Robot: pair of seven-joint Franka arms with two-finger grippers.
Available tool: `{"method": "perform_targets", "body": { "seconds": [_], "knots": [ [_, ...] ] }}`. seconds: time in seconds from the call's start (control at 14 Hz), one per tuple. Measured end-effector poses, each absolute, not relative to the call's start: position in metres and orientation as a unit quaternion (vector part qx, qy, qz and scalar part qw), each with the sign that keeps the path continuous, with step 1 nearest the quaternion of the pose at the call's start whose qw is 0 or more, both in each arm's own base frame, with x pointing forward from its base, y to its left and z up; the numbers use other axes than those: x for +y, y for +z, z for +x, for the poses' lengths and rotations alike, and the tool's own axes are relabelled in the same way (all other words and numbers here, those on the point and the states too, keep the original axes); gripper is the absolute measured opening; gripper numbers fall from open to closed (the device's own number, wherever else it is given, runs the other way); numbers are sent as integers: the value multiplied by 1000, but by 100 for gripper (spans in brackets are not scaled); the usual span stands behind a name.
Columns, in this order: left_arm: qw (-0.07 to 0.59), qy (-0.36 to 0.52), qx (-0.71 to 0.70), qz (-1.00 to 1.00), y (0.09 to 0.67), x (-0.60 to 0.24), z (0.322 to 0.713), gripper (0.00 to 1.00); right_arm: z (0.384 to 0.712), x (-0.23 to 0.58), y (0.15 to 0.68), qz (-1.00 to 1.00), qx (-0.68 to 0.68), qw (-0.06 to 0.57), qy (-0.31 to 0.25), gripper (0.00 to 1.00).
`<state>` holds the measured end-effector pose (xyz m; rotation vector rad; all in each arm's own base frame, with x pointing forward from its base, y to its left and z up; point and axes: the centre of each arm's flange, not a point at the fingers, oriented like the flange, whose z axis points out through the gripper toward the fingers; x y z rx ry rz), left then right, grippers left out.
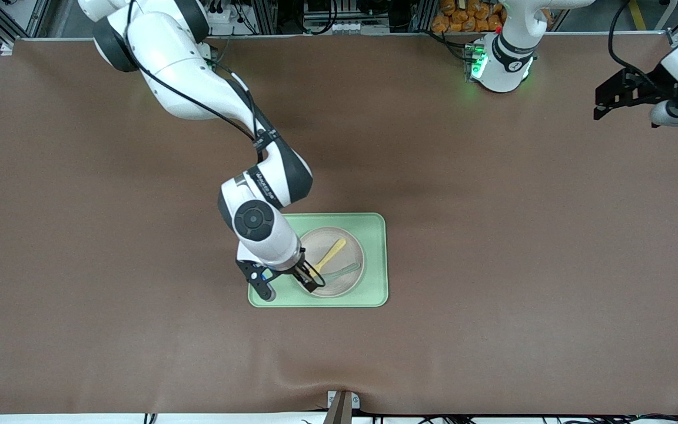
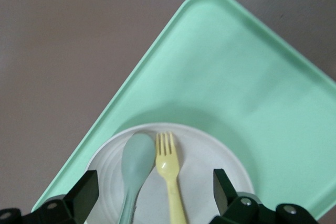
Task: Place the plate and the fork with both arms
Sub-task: 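Lower the right gripper over the yellow fork on the plate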
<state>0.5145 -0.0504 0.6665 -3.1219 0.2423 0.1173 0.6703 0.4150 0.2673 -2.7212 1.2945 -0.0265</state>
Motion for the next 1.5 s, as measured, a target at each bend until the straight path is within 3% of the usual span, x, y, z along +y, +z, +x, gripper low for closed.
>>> {"method": "perform_targets", "body": {
  "seconds": [0.14,0.36,1.0,1.15,1.29,1.5],
  "knots": [
    [-4,37,69,-997,667,-42,515,100,668,424,266,-902,427,66,-9,91],
    [-16,37,67,-997,666,-42,516,100,658,440,264,-901,430,63,-4,72],
    [-19,38,54,-998,667,-35,516,100,618,484,217,-913,406,29,7,71],
    [-19,38,49,-998,667,-37,516,100,617,483,212,-914,405,24,6,69],
    [-19,36,47,-998,662,-38,520,100,618,482,212,-914,406,23,4,58],
    [-20,31,46,-998,651,-45,531,100,617,482,205,-914,406,19,6,58]
  ]
}}
